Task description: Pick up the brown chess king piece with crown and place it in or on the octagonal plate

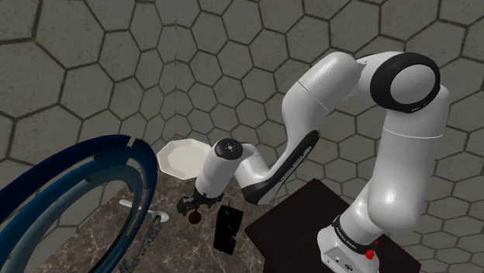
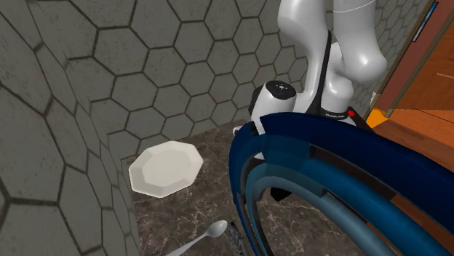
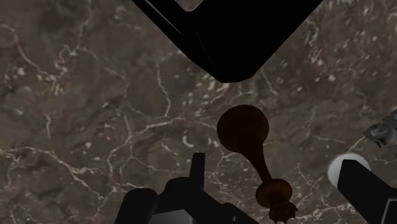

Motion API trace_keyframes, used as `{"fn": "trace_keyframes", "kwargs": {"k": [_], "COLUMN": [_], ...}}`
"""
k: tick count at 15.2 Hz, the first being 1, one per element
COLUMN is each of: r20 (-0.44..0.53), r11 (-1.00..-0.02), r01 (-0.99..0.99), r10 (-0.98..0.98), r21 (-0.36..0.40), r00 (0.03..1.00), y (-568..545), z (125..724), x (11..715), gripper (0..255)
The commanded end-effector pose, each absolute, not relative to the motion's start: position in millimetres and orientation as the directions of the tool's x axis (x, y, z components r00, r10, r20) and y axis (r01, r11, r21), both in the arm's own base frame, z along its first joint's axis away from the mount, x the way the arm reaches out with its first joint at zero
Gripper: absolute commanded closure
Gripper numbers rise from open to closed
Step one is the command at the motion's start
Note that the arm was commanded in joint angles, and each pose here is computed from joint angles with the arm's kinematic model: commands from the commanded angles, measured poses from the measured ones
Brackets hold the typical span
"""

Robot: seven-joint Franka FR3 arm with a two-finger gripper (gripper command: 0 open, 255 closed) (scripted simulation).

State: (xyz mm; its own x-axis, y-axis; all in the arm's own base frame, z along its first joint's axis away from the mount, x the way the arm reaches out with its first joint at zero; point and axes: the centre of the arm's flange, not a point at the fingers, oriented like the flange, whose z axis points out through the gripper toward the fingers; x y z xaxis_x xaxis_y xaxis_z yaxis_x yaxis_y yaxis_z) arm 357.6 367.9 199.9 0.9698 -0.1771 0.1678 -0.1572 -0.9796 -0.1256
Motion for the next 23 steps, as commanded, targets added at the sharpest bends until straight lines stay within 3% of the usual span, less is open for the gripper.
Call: {"fn": "trace_keyframes", "kwargs": {"k": [1, 5, 6, 15, 23], "r20": [0.168, 0.168, 0.168, 0.168, 0.168], "r11": [-0.98, -0.98, -0.98, -0.98, -0.98], "r01": [-0.157, -0.157, -0.157, -0.157, -0.157], "r10": [-0.177, -0.177, -0.177, -0.177, -0.177], "r21": [-0.126, -0.126, -0.126, -0.126, -0.126], "r00": [0.97, 0.97, 0.97, 0.97, 0.97], "y": [368, 368, 368, 368, 368], "z": [199, 199, 199, 199, 241], "x": [358, 358, 358, 358, 358], "gripper": [0, 0, 255, 255, 255]}}
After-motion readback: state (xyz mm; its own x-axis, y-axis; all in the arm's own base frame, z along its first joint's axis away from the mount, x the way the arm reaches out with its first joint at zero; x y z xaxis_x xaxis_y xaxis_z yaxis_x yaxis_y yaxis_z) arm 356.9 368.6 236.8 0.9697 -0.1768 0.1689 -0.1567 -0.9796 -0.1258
